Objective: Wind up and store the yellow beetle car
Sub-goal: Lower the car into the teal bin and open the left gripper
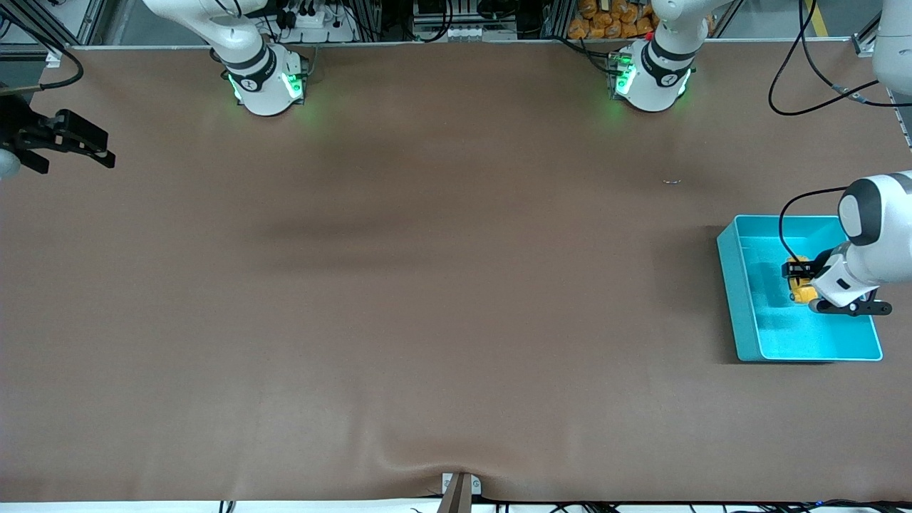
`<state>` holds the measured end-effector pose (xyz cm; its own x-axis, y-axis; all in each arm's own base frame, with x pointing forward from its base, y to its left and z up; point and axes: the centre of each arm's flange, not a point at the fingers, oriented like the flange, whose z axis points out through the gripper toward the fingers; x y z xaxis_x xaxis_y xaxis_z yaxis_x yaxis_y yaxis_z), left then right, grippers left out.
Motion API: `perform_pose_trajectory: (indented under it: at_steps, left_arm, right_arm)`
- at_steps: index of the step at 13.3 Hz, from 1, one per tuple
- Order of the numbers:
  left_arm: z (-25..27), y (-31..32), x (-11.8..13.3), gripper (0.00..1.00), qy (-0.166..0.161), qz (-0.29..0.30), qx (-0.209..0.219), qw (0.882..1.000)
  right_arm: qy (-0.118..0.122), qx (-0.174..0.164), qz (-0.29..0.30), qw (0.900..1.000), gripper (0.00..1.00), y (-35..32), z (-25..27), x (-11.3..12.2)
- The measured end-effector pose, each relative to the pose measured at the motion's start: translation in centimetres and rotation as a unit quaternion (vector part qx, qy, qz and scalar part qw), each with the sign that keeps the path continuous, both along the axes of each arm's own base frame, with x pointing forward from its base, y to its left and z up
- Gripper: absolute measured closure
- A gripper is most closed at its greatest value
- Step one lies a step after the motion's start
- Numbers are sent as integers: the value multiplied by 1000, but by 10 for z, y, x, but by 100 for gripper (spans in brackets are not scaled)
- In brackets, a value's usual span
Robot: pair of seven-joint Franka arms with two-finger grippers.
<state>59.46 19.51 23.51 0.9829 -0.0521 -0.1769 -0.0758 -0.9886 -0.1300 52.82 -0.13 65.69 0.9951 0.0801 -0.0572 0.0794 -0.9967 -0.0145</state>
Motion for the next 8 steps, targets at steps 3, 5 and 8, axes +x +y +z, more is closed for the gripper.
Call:
perform_pose_trajectory:
  at_steps: [3,5,8]
  left_arm:
    - [-10,-6,4,49,-9,-7,-4,1000]
    - [-17,-8,6,49,-14,-9,-6,1000]
    - [-27,-10,7,49,-19,-9,-10,1000]
  right_arm:
    - [0,0,-1,1000,0,-1,0,0]
    - [-1,0,-1,1000,0,-1,0,0]
    - [-1,0,-1,1000,0,-1,0,0]
